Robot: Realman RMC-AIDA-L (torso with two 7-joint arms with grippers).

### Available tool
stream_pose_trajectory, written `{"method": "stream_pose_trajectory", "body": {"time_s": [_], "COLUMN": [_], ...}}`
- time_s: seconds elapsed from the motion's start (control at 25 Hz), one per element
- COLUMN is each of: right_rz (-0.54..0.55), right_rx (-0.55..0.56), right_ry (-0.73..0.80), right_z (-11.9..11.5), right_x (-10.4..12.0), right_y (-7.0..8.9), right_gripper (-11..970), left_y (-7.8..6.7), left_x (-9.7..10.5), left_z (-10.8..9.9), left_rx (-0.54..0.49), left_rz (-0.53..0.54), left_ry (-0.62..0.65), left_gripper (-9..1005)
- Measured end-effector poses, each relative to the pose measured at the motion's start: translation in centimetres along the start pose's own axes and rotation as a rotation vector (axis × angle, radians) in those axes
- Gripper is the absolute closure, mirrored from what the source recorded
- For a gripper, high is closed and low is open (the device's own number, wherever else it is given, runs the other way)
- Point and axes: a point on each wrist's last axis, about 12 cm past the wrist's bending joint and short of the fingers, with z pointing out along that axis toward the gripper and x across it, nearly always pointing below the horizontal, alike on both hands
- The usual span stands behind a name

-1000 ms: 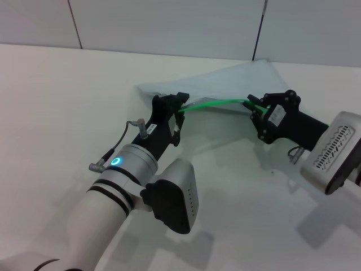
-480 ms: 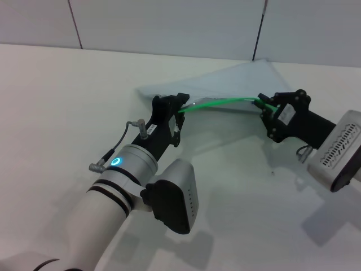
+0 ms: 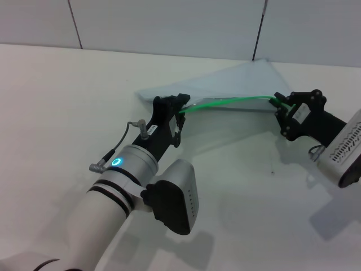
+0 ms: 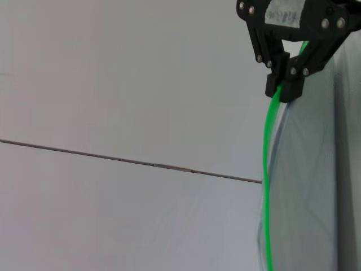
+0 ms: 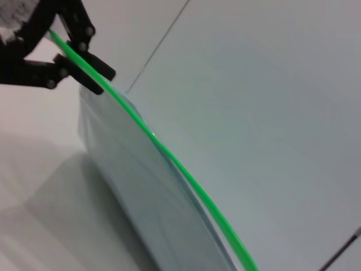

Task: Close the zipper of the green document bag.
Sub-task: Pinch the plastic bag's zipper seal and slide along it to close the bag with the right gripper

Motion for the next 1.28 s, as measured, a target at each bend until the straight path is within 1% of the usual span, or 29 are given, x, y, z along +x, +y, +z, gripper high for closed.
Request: {"method": "stream_pose_trajectory", "body": {"time_s": [0.16,0.52,0.92,1.28], "right_rz": [0.005,0.009,0.02,0.037], "right_rx": [0.009,0.042,0.068,0.104], "right_ry": [0.023,0.056,0.087,0.133], "right_z": [-0.1,-0.4,-0.6,-1.2], "right_x": [0.3,1.0,1.5,2.4], "right_y": [-0.2,-1.1,-1.6,-2.1], "right_gripper": [879,880,880,880], "left_y": [0.0,0.0,0.0,0.0], "left_x": [0.0,0.0,0.0,0.0], "left_z": [0.0,0.0,0.0,0.0], "left_rx": [0.0,0.0,-0.001,0.0], "left_rz": [0.0,0.002,0.003,0.004], "left_ry": [0.0,-0.003,-0.003,-0.003], "left_gripper": [939,939,939,939]}}
